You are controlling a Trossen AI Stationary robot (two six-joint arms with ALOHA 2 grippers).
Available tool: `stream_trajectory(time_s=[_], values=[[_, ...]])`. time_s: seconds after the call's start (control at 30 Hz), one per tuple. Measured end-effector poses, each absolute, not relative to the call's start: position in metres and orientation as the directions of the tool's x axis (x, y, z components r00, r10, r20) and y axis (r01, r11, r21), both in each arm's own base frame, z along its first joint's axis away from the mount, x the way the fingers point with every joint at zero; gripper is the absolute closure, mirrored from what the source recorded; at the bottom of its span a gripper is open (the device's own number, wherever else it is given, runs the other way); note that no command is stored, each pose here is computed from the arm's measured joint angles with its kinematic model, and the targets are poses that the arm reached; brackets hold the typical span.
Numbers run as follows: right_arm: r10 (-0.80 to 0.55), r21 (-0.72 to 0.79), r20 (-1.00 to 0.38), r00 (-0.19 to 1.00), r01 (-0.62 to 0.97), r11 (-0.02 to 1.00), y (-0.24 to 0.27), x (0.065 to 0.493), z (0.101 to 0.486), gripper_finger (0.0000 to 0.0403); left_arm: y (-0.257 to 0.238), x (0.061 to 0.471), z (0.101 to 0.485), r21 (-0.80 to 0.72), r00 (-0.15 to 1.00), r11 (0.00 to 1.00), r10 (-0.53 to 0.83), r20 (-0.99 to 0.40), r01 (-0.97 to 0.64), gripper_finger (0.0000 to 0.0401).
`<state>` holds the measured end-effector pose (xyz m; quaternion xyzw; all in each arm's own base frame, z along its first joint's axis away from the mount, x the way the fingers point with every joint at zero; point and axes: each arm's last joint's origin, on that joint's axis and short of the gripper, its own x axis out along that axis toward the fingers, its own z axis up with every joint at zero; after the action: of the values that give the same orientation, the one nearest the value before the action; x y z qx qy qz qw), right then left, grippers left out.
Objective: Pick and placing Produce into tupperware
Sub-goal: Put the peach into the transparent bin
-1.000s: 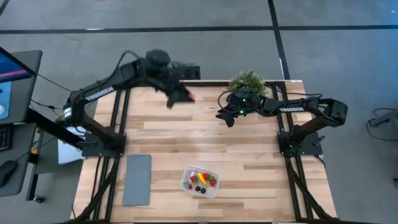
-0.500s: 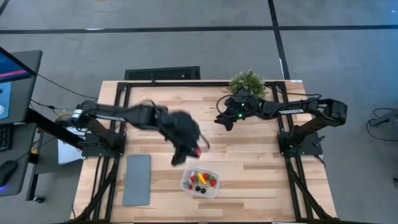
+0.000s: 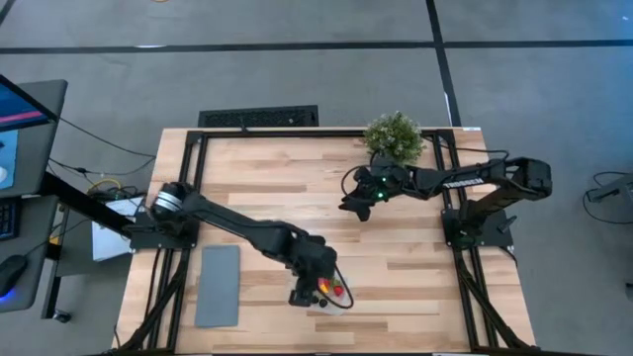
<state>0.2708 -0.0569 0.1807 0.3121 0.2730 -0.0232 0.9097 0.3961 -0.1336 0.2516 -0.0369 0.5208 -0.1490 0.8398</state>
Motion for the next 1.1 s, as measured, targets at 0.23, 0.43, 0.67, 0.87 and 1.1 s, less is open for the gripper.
stream_trajectory(time_s=[0.23, 0.43, 0.67, 0.87, 1.1], values=[[0.149, 0.546, -0.520, 0.841, 0.193, 0.815, -0.043, 0.273, 0.180, 0.0191, -0.138, 0.412, 0.196, -0.206, 0.303, 0.964, -0.249, -0.920, 0.166, 0.0286], [0.123, 0.523, -0.528, 0.840, 0.207, 0.827, -0.036, 0.274, 0.180, 0.0191, -0.140, 0.416, 0.163, -0.203, 0.213, 0.969, -0.230, -0.950, 0.143, 0.0286], [0.123, 0.522, -0.528, 0.840, 0.207, 0.827, -0.036, 0.274, 0.180, 0.0191, -0.141, 0.416, 0.160, -0.225, 0.195, 0.964, -0.250, -0.948, 0.141, 0.0286], [0.123, 0.522, -0.528, 0.840, 0.207, 0.827, -0.036, 0.275, 0.180, 0.0191, -0.141, 0.416, 0.160, -0.225, 0.195, 0.964, -0.250, -0.948, 0.145, 0.0285], [0.123, 0.522, -0.528, 0.840, 0.207, 0.827, -0.036, 0.274, 0.180, 0.0191, -0.142, 0.418, 0.167, -0.221, 0.203, 0.964, -0.248, -0.947, 0.146, 0.0219]])
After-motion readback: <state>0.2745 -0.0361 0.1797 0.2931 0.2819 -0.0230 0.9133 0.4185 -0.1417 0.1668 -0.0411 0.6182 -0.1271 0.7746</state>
